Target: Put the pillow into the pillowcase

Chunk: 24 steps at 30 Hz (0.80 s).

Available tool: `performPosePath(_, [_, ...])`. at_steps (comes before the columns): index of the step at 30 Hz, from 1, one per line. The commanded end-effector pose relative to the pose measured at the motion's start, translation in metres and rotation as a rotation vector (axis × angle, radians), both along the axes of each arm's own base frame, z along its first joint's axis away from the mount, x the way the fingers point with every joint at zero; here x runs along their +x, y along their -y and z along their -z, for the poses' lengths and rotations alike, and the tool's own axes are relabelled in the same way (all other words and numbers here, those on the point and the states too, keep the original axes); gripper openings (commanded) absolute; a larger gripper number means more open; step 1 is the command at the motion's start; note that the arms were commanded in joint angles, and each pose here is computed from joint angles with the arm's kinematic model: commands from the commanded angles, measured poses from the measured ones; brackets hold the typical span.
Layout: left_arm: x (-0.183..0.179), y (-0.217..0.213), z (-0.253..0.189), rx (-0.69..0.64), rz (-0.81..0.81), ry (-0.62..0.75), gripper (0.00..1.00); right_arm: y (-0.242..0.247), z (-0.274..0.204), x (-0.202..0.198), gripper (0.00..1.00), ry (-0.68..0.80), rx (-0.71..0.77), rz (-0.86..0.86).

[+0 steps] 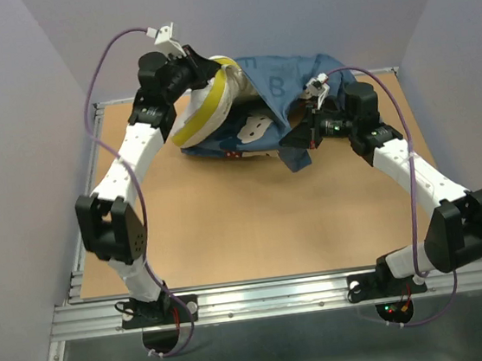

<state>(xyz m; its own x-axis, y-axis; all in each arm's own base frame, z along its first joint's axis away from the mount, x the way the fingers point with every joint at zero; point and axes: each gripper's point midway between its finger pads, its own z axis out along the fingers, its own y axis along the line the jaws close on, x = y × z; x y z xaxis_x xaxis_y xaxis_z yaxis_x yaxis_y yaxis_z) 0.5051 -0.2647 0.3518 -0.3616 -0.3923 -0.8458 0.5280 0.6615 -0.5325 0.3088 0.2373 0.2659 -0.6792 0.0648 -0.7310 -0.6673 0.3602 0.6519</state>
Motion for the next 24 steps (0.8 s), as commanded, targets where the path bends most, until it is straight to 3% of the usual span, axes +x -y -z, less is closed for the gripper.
performPosePath(1, [-0.075,0.002,-0.069,0.054,-0.01,0.246,0.0,-0.009,-0.05,-0.027,0.01,0.127,0.088,-0.122])
performPosePath(3, [-0.101,0.035,0.007,0.127,0.072,0.148,0.0,-0.006,-0.03,-0.039,0.01,0.074,0.08,-0.12])
performPosePath(4, [-0.119,0.068,0.101,0.19,0.15,0.005,0.0,-0.003,-0.031,-0.047,0.01,0.08,0.082,-0.11])
performPosePath(5, [-0.122,0.08,0.145,0.221,0.176,-0.076,0.0,-0.001,-0.016,-0.055,0.01,0.037,0.076,-0.11])
performPosePath(7, [-0.104,0.099,0.193,0.213,0.165,-0.211,0.0,0.002,-0.012,-0.069,0.01,-0.011,0.088,-0.115])
performPosePath(8, [-0.082,0.096,0.251,0.236,0.129,-0.339,0.0,0.003,-0.009,-0.075,0.01,-0.027,0.09,-0.12])
performPosePath(9, [-0.065,0.096,0.259,0.204,0.097,-0.39,0.0,0.004,0.003,-0.084,0.01,-0.096,0.086,-0.122])
performPosePath(10, [-0.036,0.101,0.235,0.167,0.073,-0.33,0.0,0.005,0.003,-0.09,0.01,-0.113,0.09,-0.135])
performPosePath(13, [0.027,0.063,0.178,0.211,-0.149,-0.106,0.0,0.008,0.0,-0.107,0.01,-0.143,0.099,-0.156])
performPosePath(16, [0.062,0.029,0.131,0.257,-0.295,-0.007,0.0,0.009,-0.004,-0.114,0.0,-0.165,0.112,-0.171])
performPosePath(20, [0.074,-0.003,0.094,0.373,-0.412,0.137,0.0,0.01,-0.012,-0.117,0.01,-0.176,0.123,-0.182])
performPosePath(22, [0.073,-0.009,0.075,0.449,-0.421,0.271,0.0,0.017,-0.016,-0.116,0.01,-0.173,0.128,-0.159])
performPosePath(24, [0.065,-0.006,0.09,0.562,-0.373,0.319,0.0,0.025,-0.012,-0.11,0.01,-0.186,0.125,-0.116])
